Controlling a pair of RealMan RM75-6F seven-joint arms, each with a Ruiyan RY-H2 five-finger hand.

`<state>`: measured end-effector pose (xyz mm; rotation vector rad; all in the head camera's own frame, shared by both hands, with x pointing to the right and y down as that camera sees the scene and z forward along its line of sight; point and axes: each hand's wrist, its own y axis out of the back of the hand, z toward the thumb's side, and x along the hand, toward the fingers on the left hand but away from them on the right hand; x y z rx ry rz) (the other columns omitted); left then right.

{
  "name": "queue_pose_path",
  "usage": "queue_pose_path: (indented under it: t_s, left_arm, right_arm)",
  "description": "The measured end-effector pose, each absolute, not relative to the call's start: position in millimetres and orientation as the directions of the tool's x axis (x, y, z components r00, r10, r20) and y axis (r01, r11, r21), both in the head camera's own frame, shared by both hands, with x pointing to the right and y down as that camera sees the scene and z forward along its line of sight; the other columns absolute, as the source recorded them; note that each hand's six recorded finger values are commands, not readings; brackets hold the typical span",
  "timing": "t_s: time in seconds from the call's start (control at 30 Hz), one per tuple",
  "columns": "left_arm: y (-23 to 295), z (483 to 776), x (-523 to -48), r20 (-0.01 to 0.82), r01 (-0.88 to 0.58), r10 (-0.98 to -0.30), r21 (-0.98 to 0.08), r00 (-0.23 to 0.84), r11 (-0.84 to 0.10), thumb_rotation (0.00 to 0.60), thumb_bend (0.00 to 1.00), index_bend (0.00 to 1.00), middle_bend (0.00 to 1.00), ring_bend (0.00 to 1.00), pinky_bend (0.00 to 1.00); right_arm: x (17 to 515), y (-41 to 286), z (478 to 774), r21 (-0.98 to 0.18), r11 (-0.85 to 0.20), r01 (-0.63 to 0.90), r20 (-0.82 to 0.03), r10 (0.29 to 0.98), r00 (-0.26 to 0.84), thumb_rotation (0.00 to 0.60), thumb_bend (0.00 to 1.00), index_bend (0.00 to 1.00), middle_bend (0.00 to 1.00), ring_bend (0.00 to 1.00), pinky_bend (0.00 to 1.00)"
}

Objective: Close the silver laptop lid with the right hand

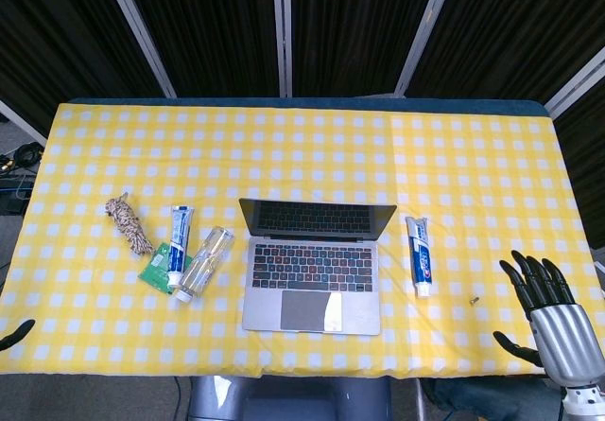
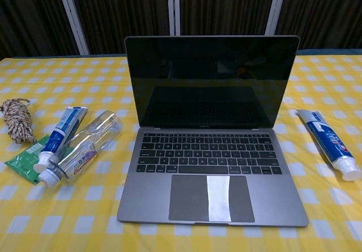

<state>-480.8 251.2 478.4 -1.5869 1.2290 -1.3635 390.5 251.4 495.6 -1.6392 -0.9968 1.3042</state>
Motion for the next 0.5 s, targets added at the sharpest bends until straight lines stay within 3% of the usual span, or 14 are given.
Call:
queue_pose_path:
  t_s: [0.4,0.5]
  left_arm:
    - [249,480,-481,0.315,-0.209,-0.949,-0.929,-0.008,-0.306,0.6,0.0,0.0,0.0,0.0,0.0]
    - [247,482,-483,0.32,-0.209,-0.947,-0.928,-0.017,-0.31,0.6,0.0,0.0,0.0,0.0,0.0]
  right_arm:
    - [392,235,504,-0.915,-0.387,0.111,-0.368,0.916,0.159,0.6,0.01,0.0,0.0,0.0,0.0]
    - [388,217,511,-0.908,-0.399,0.128,-0.373,0.909,0.186,0.6,0.3,0.0,0.0,0.0,0.0]
